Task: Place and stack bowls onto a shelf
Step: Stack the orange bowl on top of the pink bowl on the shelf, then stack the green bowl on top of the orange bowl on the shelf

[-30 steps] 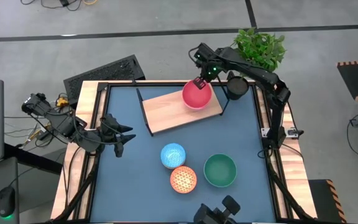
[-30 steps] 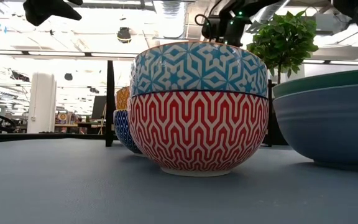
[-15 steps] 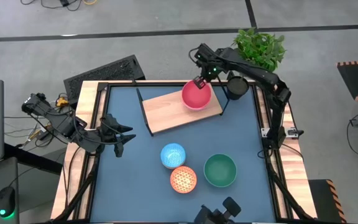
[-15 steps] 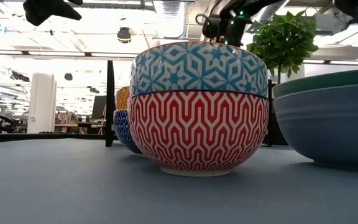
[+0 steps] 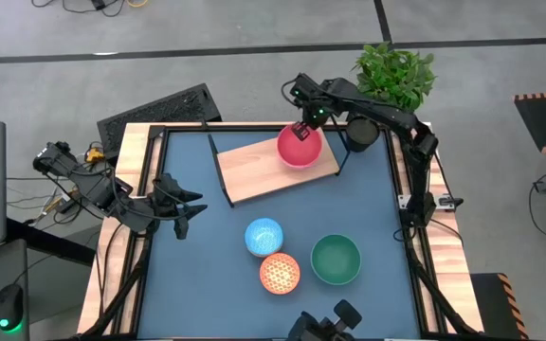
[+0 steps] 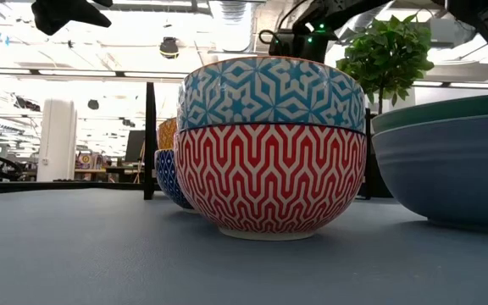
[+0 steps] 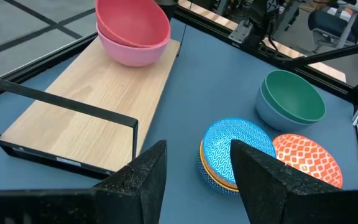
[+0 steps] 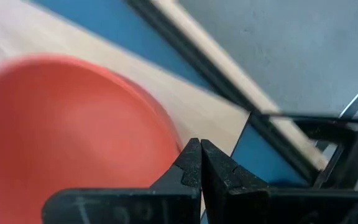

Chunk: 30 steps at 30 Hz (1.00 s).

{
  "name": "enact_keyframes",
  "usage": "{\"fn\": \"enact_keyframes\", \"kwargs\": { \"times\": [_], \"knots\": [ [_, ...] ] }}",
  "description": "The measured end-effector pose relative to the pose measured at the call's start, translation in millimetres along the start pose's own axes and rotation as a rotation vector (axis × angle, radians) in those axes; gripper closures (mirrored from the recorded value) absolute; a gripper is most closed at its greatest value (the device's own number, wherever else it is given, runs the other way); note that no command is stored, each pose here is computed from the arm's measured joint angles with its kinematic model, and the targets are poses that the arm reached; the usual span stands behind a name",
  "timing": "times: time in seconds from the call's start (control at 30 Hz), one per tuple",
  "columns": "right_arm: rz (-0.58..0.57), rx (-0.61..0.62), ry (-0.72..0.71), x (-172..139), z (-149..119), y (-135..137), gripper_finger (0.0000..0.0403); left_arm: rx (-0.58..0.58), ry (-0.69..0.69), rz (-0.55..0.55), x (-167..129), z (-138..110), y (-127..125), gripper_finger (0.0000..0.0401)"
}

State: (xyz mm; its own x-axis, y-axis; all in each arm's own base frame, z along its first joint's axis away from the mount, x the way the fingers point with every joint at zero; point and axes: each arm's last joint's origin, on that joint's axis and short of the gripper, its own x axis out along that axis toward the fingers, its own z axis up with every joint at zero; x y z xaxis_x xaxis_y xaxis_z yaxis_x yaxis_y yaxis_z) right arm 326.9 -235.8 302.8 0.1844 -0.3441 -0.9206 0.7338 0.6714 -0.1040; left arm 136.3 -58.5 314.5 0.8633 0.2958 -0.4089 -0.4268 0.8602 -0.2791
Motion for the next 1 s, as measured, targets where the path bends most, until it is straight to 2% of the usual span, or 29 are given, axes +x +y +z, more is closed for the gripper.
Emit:
{"fn": "enact_keyframes", "kwargs": {
  "times": [0.13, 0.27, 0.37, 0.57, 0.87, 1.0],
  "knots": [
    [0.008, -0.005, 0.000, -1.6, -0.5, 2.8, 0.0383, 0.001, 0.001, 0.001, 0.0, -0.1, 0.1, 0.0239],
    [0.012, -0.006, -0.049, -21.5, 0.6, 7.2, 0.0383, 0.003, 0.002, 0.002, 0.0, -0.3, 0.3, 0.0239],
    [0.018, -0.023, -0.051, -25.2, 0.0, 12.9, 0.0383, 0.003, 0.002, 0.003, 0.0, -0.3, 0.3, 0.0239],
    [0.038, -0.088, -0.054, -29.3, -5.0, 34.2, 0.0383, -0.002, 0.003, 0.003, 0.0, -0.3, 0.4, 0.0239],
    [0.085, -0.265, 0.048, -83.8, -50.8, 68.8, 0.0382, -0.013, 0.010, -0.004, 0.0, -0.7, 0.2, 0.0239],
    [0.090, -0.339, 0.109, -113.1, -77.7, 74.0, 0.0382, -0.013, 0.010, -0.003, 0.0, -0.6, 0.2, 0.0239]
  ]
}}
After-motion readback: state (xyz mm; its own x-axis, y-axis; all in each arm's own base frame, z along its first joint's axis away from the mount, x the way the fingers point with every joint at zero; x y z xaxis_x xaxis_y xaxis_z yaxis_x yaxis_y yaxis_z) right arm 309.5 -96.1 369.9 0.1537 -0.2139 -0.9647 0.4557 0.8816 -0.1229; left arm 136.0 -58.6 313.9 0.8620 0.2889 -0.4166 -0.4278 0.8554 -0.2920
